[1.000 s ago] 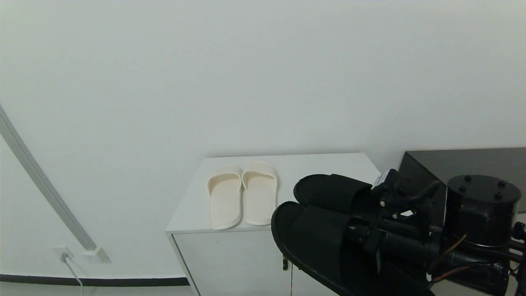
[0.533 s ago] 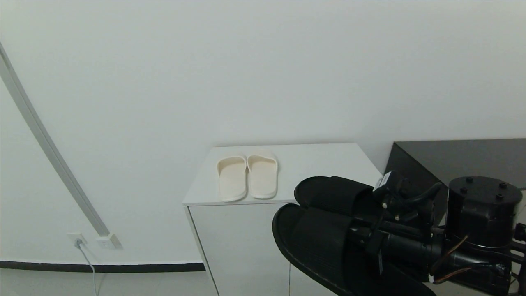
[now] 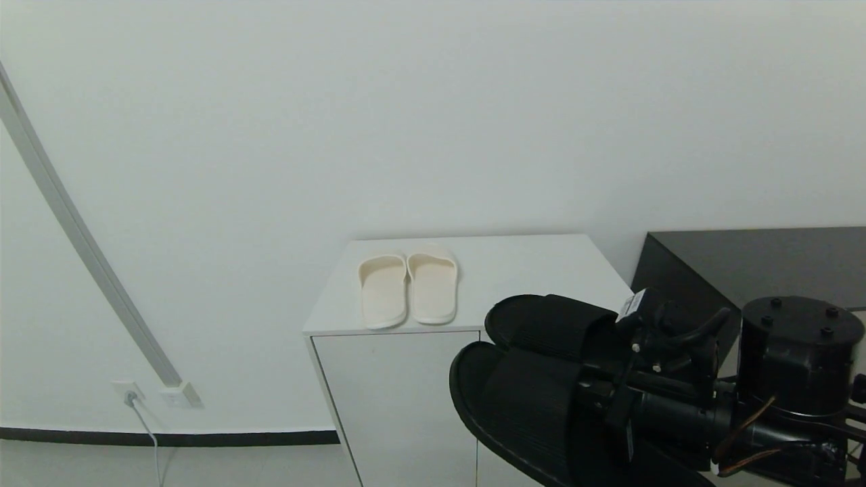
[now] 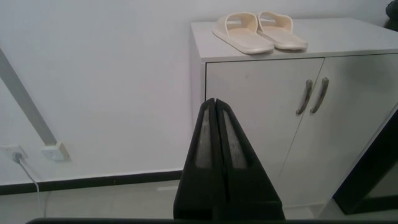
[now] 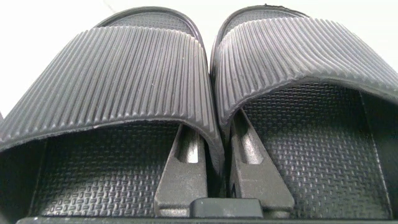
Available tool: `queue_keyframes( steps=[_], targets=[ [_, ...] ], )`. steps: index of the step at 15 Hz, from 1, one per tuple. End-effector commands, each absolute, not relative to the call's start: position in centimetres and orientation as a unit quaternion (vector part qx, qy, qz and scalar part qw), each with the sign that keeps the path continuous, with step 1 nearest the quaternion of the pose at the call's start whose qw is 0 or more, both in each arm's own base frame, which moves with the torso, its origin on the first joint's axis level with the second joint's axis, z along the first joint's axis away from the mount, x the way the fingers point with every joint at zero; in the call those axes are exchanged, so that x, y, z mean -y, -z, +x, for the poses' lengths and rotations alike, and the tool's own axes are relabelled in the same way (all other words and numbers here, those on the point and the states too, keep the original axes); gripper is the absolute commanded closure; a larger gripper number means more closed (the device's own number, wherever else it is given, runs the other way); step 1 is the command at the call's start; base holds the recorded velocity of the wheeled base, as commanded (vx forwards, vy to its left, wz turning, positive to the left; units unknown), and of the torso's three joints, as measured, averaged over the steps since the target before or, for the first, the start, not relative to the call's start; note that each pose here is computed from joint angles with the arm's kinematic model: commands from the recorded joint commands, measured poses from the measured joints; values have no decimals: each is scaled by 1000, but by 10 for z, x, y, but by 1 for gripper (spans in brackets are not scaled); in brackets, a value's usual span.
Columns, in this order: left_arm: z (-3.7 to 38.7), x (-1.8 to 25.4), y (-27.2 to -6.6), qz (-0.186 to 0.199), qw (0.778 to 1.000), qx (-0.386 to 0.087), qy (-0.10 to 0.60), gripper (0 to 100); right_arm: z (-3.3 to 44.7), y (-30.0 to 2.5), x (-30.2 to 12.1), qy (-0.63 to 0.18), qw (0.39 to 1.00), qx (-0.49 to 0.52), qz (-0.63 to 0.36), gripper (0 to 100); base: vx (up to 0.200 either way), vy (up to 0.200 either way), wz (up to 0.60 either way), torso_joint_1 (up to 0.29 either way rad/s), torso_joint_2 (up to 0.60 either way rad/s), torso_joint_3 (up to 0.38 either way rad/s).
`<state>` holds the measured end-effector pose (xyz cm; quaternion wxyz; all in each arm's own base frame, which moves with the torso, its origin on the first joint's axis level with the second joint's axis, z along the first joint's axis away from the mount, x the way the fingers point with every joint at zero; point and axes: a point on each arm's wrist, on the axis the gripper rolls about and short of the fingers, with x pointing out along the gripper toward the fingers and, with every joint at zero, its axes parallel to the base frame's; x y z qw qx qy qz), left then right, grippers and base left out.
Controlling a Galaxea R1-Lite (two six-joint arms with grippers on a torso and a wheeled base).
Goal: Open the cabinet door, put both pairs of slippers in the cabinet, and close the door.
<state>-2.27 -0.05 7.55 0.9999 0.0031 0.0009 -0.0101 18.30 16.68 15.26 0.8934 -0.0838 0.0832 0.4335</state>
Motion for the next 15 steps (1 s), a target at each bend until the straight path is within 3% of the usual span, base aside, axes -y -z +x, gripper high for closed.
queue_keyframes(
  steps=[1, 5, 6, 10, 15],
  targets=[
    [-23, 1, -76, 2, 1000, -1, 10, 100, 183, -150, -167, -435, 892, -88, -85, 100, 0, 0, 0, 0, 0, 0],
    [-23, 1, -76, 3, 1000, -2, 10, 100, 183, -149, -167, -437, 891, -91, -86, 100, 0, 0, 0, 0, 0, 0],
    [-23, 1, -76, 3, 1000, -2, 10, 0, 183, -149, -167, -437, 891, -91, -86, 100, 0, 0, 0, 0, 0, 0],
    [-23, 1, -76, 3, 1000, -1, 10, 0, 182, -147, -166, -437, 890, -94, -88, 100, 0, 0, 0, -46, 98, 56],
    [-23, 1, -76, 3, 1000, -1, 10, 0, 182, -146, -166, -438, 890, -96, -89, 100, 0, 0, 0, -188, 447, 252]
  ],
)
